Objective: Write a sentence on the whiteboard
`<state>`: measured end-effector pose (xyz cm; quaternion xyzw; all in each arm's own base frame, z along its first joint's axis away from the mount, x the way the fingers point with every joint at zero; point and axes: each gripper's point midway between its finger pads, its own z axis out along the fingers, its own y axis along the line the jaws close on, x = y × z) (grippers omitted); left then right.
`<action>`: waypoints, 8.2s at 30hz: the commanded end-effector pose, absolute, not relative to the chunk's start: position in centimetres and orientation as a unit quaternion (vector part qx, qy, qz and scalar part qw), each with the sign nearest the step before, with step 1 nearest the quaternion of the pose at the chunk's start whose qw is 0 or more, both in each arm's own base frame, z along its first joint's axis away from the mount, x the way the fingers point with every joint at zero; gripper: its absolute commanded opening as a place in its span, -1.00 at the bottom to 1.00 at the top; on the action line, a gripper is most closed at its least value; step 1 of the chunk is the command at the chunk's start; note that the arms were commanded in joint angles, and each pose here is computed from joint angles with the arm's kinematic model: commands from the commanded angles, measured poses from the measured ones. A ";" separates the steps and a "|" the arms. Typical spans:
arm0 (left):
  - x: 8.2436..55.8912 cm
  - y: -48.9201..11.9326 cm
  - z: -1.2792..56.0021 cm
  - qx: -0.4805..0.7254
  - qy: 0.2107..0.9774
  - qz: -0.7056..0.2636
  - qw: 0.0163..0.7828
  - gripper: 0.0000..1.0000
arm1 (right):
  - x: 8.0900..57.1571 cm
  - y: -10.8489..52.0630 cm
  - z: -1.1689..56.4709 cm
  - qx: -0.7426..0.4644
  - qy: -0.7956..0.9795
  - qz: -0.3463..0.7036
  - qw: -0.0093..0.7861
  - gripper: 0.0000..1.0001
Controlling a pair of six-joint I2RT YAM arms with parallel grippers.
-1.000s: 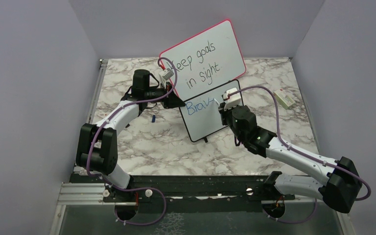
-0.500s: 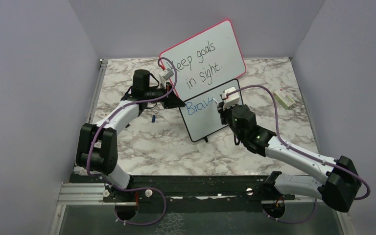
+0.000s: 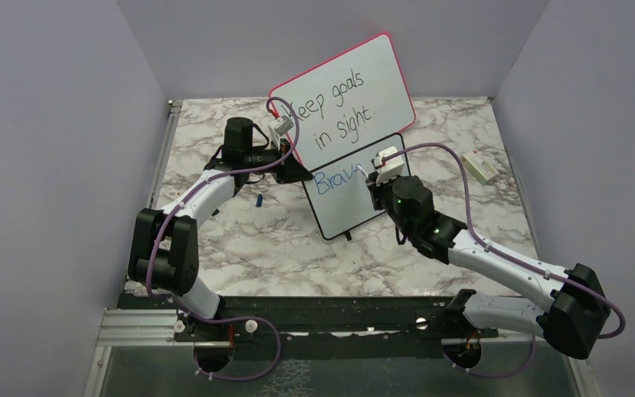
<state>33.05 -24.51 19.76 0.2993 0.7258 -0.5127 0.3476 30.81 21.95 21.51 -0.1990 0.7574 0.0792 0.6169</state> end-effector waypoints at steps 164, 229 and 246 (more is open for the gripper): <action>31.8 -24.6 15.9 0.289 0.765 -0.478 0.320 -1.00 | 23.4 25.6 20.4 -0.238 0.753 0.117 0.602 -0.99; 31.8 -24.5 16.0 0.286 0.767 -0.473 0.325 -1.00 | 21.6 30.3 13.4 -0.289 0.796 0.084 0.526 -0.99; 31.8 -24.5 15.9 0.284 0.768 -0.473 0.324 -1.00 | 22.0 29.7 13.6 -0.264 0.796 0.080 0.540 -0.99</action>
